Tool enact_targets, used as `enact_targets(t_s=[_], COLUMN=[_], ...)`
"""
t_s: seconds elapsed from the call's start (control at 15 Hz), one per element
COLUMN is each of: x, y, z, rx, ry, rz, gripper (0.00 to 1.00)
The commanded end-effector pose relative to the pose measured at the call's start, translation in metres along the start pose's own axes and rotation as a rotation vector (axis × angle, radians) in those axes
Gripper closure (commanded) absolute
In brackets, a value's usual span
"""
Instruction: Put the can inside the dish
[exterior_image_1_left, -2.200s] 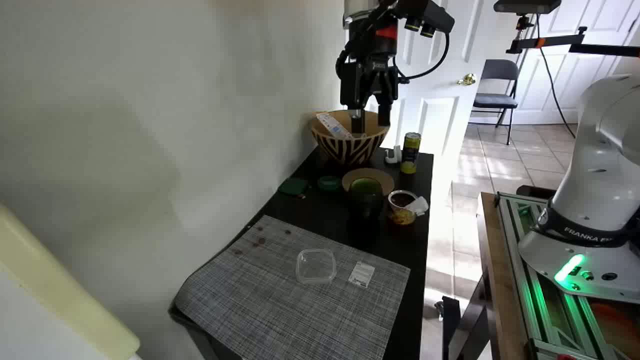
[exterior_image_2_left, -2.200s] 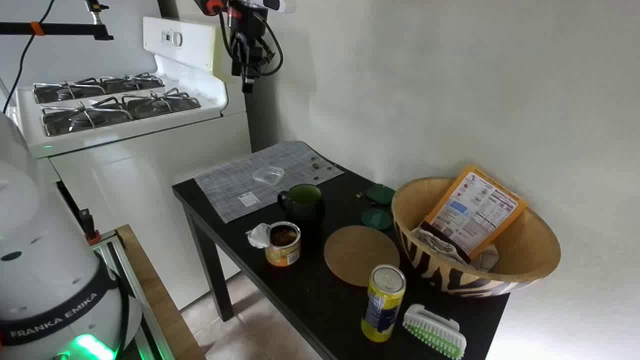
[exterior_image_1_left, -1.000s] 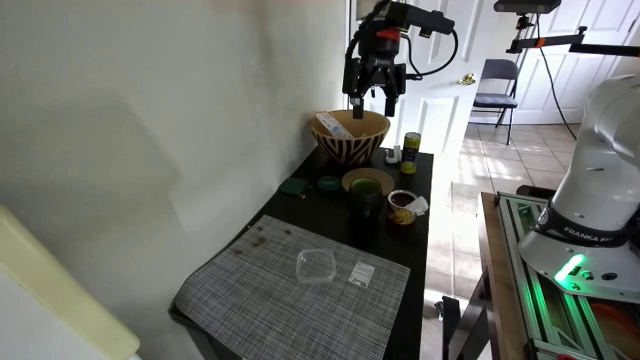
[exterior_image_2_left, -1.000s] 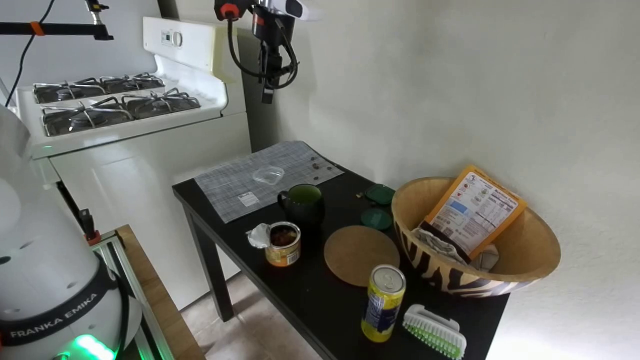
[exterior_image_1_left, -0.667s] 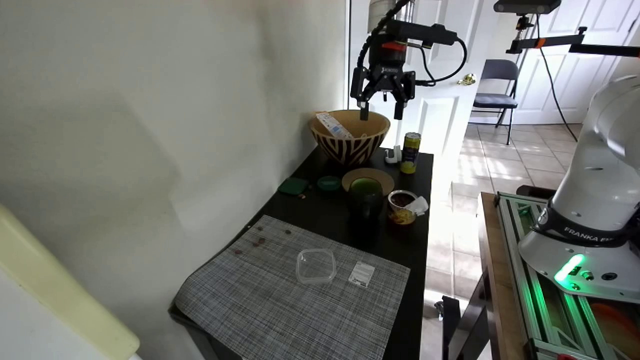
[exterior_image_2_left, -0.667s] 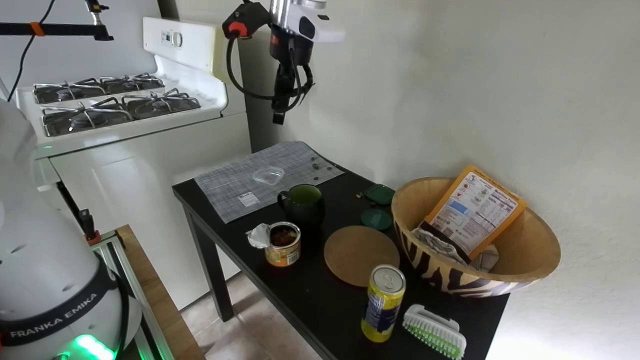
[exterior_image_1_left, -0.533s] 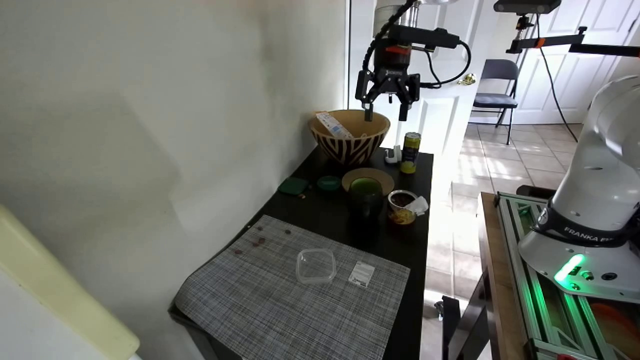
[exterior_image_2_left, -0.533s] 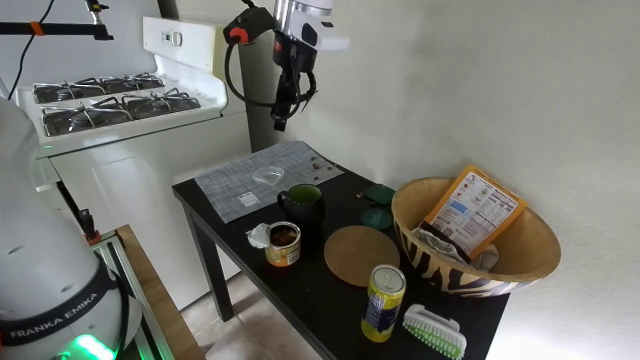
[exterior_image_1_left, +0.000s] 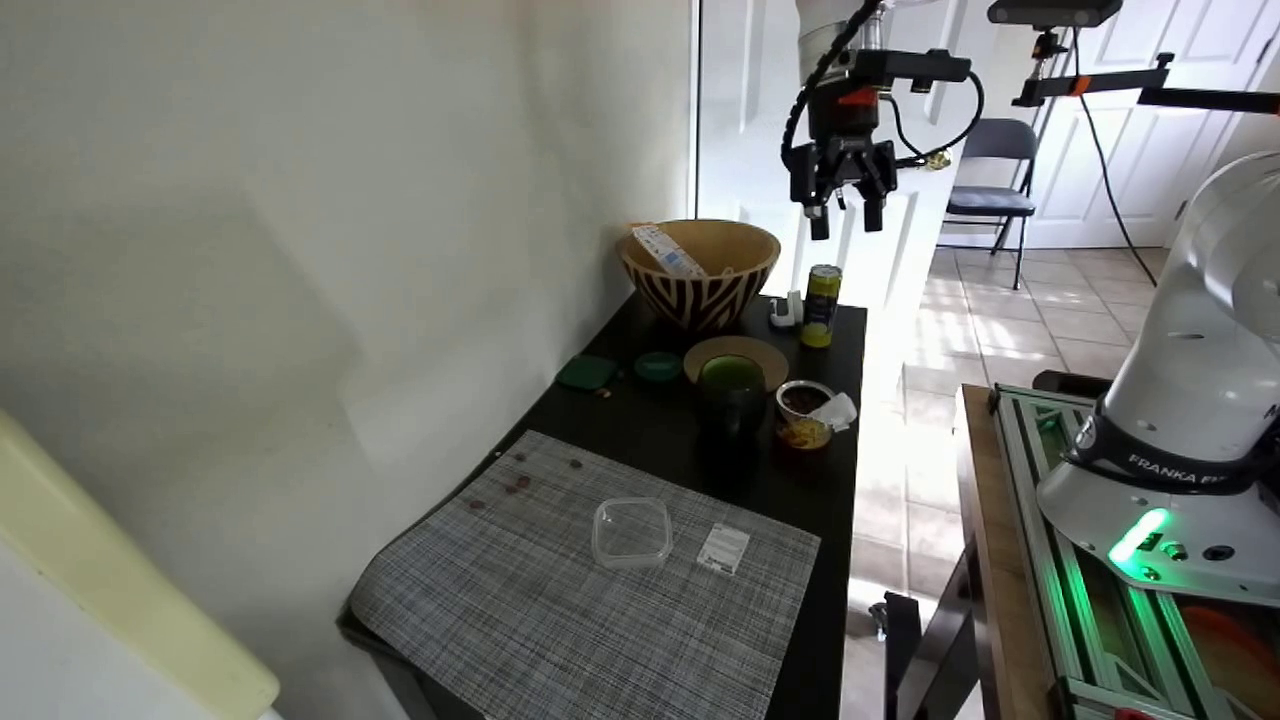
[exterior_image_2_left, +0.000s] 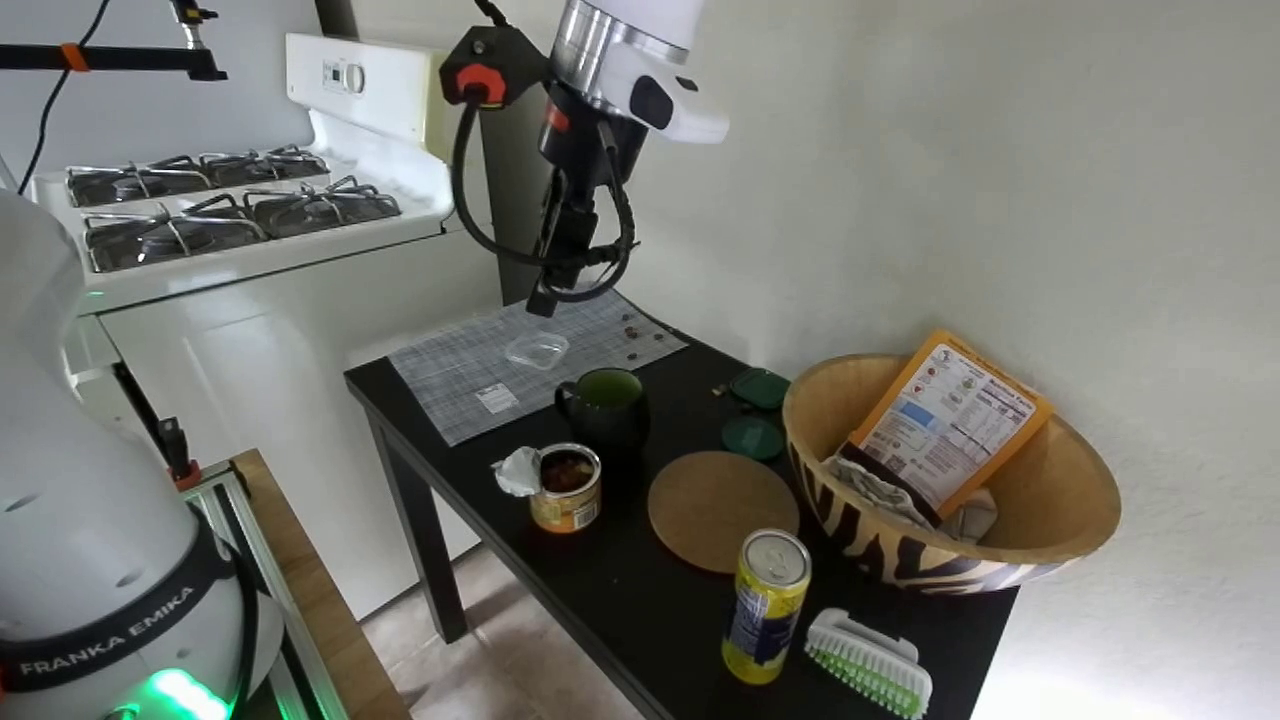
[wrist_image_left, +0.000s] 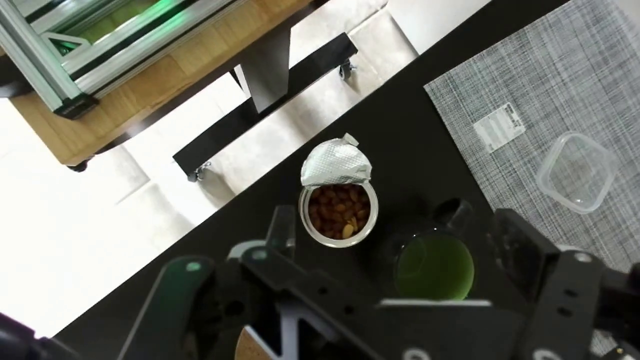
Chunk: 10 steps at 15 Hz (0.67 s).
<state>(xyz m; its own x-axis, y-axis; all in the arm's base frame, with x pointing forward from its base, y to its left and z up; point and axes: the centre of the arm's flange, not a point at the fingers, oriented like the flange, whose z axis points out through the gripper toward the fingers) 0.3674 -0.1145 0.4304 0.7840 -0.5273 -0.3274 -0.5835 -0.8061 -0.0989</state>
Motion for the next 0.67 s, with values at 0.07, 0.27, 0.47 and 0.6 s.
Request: enact_targets(t_s=[0.07, 0.27, 0.47, 0.6], x=[0.001, 0.001, 0.005, 0.014], y=[0.011, 0.012, 0.018, 0.038], z=[-0.004, -0.005, 0.002, 0.001], rx=[0.019, 0.022, 0.000, -0.014], ry=[0.003, 0.004, 0.137, 0.226], rz=[-0.025, -0.034, 0.063, 0.114], gripper=[0.00, 0.00, 0.00, 0.00])
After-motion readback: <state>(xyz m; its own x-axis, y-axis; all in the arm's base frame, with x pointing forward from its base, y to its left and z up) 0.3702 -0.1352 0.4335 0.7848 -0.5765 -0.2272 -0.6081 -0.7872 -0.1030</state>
